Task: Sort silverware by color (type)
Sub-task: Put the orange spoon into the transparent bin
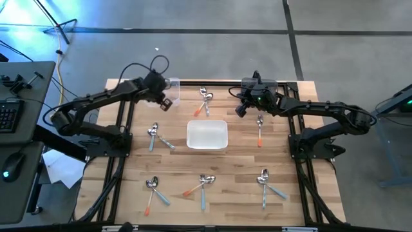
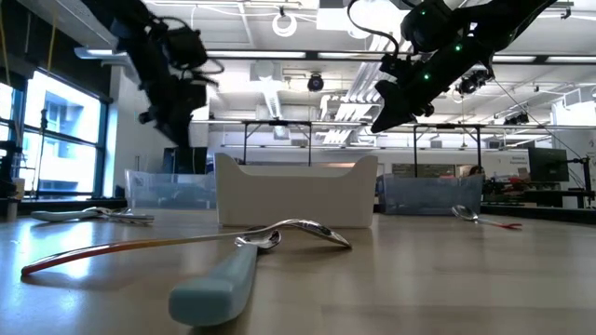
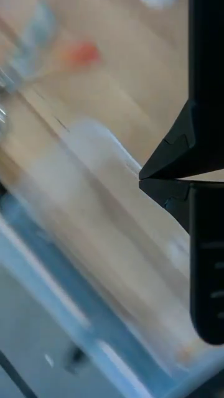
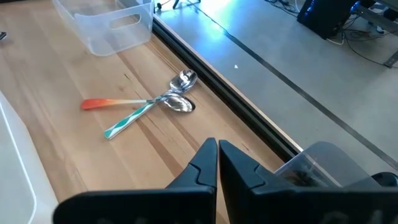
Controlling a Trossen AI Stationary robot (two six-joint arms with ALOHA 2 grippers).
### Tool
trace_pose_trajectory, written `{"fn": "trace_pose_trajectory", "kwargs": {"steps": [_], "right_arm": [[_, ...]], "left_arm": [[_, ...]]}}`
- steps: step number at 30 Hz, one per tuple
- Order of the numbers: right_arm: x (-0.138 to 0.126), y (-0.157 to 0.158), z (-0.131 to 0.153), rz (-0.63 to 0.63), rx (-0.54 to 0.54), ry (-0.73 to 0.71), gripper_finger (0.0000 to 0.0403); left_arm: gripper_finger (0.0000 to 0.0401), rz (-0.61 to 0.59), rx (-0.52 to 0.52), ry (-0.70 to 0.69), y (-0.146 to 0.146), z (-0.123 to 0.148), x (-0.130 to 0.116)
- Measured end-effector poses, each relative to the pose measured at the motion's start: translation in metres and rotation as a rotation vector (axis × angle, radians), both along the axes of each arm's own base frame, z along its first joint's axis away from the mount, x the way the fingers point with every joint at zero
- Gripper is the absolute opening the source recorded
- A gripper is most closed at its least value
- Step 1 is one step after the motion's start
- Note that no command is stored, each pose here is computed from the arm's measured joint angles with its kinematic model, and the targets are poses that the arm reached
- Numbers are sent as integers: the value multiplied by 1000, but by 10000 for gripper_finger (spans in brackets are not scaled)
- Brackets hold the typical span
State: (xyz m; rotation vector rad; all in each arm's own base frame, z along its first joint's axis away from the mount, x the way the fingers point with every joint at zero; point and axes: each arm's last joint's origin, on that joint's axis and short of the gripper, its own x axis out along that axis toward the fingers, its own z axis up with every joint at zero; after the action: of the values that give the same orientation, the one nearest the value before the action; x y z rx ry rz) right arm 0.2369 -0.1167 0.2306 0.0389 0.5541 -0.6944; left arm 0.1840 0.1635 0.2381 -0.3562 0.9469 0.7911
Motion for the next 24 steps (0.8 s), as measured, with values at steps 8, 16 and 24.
{"fn": "trace_pose_trajectory", "kwargs": {"steps": [8,16,24], "right_arm": [[0,0,1,0,-5,-10,0],[0,0,0,3,-1,8,0],[-1,0,-1,4,0,16,0]], "left_arm": [[1,-177,-4,-70,21,27,60],[1,-271,-133,-17,29,-14,118],[32,-271,-176,-12,29,-46,149]]}}
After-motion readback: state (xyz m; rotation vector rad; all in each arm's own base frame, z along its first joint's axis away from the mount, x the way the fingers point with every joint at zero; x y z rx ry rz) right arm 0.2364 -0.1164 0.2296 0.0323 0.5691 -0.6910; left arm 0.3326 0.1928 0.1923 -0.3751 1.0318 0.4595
